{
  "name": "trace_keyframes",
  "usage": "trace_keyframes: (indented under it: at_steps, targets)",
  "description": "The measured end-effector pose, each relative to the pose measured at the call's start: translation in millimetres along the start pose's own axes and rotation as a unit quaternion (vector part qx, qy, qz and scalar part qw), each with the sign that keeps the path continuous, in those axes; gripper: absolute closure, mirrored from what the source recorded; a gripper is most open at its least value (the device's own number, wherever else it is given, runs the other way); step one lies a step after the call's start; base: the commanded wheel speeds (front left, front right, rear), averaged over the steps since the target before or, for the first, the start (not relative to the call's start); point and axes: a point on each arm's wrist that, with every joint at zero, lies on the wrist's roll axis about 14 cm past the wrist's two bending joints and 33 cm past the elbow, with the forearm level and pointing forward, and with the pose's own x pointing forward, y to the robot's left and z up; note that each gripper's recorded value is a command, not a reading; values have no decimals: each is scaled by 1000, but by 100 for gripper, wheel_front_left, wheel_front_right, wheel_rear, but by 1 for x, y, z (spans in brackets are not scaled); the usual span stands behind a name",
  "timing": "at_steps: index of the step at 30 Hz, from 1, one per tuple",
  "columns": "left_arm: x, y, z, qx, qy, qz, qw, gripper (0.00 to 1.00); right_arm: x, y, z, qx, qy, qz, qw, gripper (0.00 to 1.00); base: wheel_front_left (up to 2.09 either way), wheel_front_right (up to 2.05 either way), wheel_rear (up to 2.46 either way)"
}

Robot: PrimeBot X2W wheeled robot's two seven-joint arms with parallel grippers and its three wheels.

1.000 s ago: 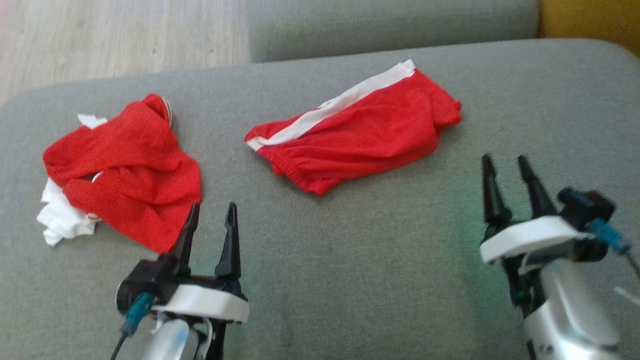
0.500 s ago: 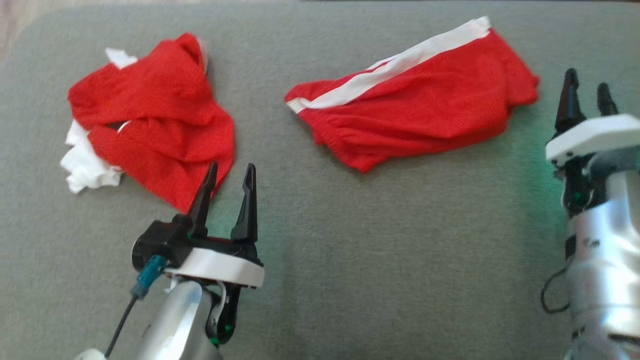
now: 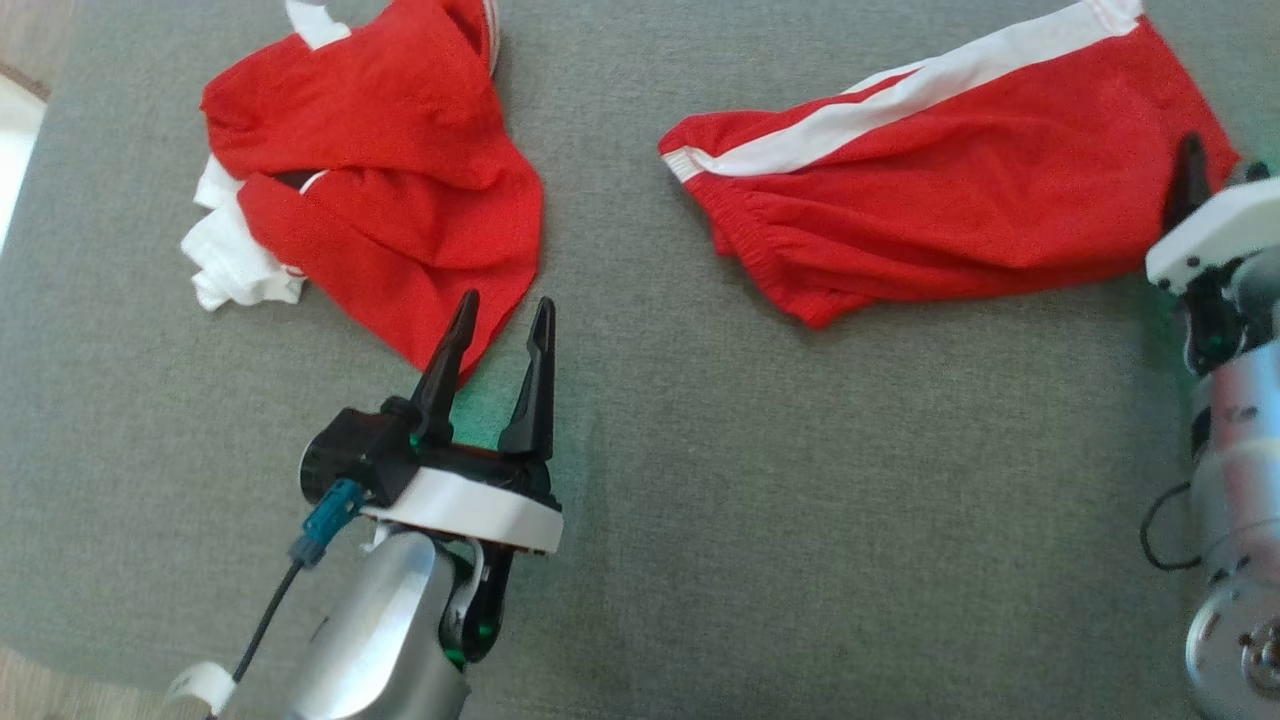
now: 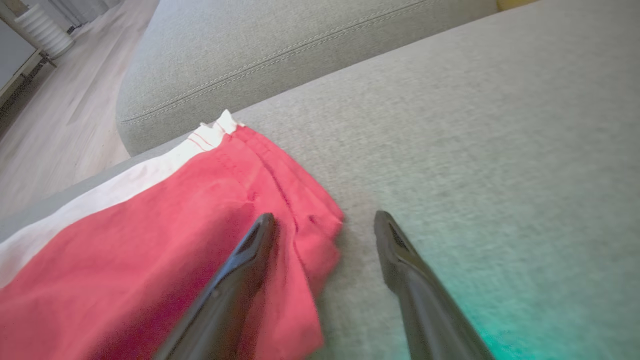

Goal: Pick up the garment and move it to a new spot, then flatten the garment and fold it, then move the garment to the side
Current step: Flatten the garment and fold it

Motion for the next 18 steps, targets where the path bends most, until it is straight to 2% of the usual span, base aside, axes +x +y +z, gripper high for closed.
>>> trace_keyframes:
  at_steps: [4,12,13,14,18]
  targets:
    - [3,2,5,3,-6,3,1000,0,9,15,0,-12,10,14,1000,0,0,0,0]
    - [4,2,1,4,-1,6,1000,0,16,19,-5,-30,24,17,999,2,0,0,0]
    - [4,3,0,4,0,6,1000,0,17,20,-4,-32,24,19,999,71,0,0,0]
    - [4,3,0,4,1,6,1000,0,18,21,-4,-36,24,20,999,100,0,0,0]
    - [9,1,2,5,-2,2,1000,0,19,22,-1,-41,16,22,999,100,0,0,0]
